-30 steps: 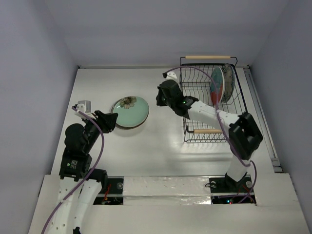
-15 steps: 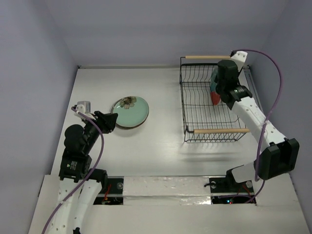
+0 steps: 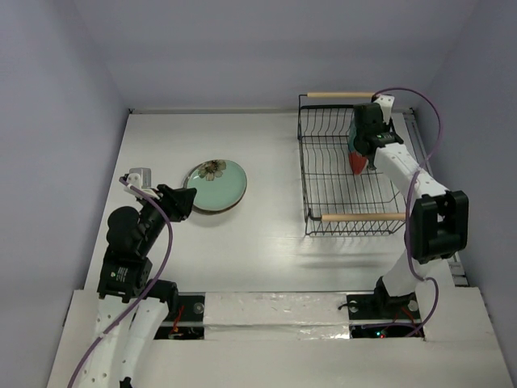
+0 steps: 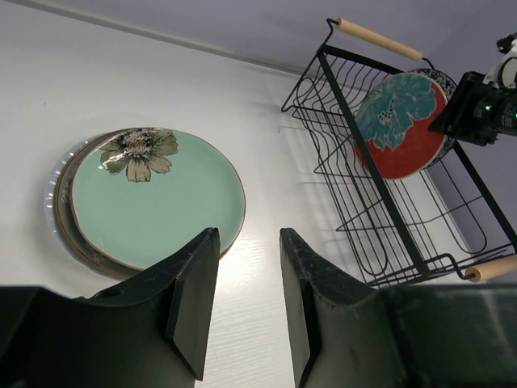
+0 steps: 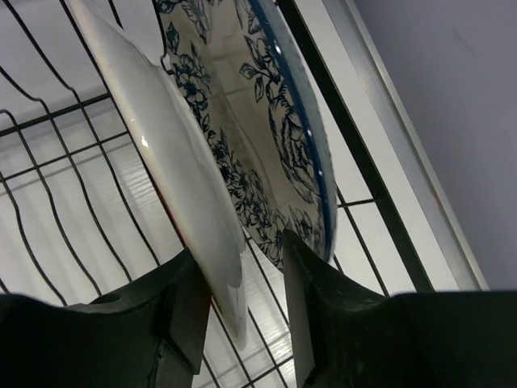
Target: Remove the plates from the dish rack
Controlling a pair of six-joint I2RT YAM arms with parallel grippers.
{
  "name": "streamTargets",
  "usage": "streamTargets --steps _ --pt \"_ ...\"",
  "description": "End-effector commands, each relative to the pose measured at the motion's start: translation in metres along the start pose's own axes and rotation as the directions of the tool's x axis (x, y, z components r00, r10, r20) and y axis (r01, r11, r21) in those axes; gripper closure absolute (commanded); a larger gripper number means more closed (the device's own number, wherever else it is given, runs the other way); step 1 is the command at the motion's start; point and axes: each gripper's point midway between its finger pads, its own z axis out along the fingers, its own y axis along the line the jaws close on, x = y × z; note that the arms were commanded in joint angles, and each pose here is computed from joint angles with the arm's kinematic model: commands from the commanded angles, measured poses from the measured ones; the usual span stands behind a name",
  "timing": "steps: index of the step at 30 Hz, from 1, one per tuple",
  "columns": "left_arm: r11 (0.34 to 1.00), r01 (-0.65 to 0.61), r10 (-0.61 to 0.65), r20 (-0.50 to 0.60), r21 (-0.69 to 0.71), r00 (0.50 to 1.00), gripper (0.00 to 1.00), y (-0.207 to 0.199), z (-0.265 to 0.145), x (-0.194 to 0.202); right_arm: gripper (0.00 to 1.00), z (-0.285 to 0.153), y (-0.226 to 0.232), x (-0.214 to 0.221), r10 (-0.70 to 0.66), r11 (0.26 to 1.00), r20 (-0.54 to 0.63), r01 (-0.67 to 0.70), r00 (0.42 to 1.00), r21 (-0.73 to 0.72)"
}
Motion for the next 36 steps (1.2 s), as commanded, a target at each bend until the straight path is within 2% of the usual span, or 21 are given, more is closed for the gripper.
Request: streamTargets --steps 1,4,5,8,17,24,28,29,35,36 --pt "1.0 -0.006 0.005 0.033 0.025 0.999 0.67 -0.005 0.001 -0.006 0.57 0.004 -0.001 -0.021 0.002 1.0 0.041 -0.003 0.999 0.028" --pt "1.0 -0.007 0.007 0.033 0.024 0.999 0.67 -0.005 0.001 -0.006 0.76 0.012 0.003 -0.016 -0.027 0.999 0.018 0.026 0.999 0.035" --pt "1.0 -0.008 0.007 0.034 0.025 0.999 0.67 -0.005 0.001 -0.007 0.87 0.011 0.002 -0.017 -0.028 0.999 0.022 0.027 0.999 0.042" --pt "1.0 -0.006 0.005 0.034 0.027 0.999 0.67 -0.005 0.001 -0.006 0.98 0.005 -0.008 -0.025 -0.03 0.997 0.053 0.026 0.998 0.069" --pt "1.0 -0.004 0.003 0.024 0.022 1.0 0.67 -0.003 0.002 -0.004 1.0 -0.032 -0.014 -0.064 -0.102 0.984 0.166 0.075 0.981 0.161" --pt "1.0 -0.001 0.001 0.02 0.016 1.0 0.67 -0.002 0.004 -0.003 1.0 -0.062 -0.03 -0.097 -0.079 0.982 0.243 0.034 0.967 0.183" --pt "1.0 -0.001 0.001 0.014 0.015 1.0 0.67 -0.002 0.005 -0.002 1.0 -0.081 -0.032 -0.112 0.006 0.995 0.304 -0.036 0.953 0.091" --pt "1.0 -0.001 0.001 0.014 0.015 1.0 0.67 -0.002 0.005 -0.002 1.0 -0.091 -0.035 -0.118 0.066 0.994 0.325 -0.089 0.943 0.057" --pt "1.0 -0.003 0.003 0.013 0.014 1.0 0.67 -0.001 0.006 -0.002 1.0 -0.122 -0.019 -0.129 0.228 0.968 0.351 -0.172 0.908 -0.185" --pt "1.0 -0.001 0.001 0.013 0.011 1.0 0.67 -0.001 0.006 -0.002 1.0 -0.137 -0.012 -0.133 0.261 0.949 0.355 -0.17 0.898 -0.267"
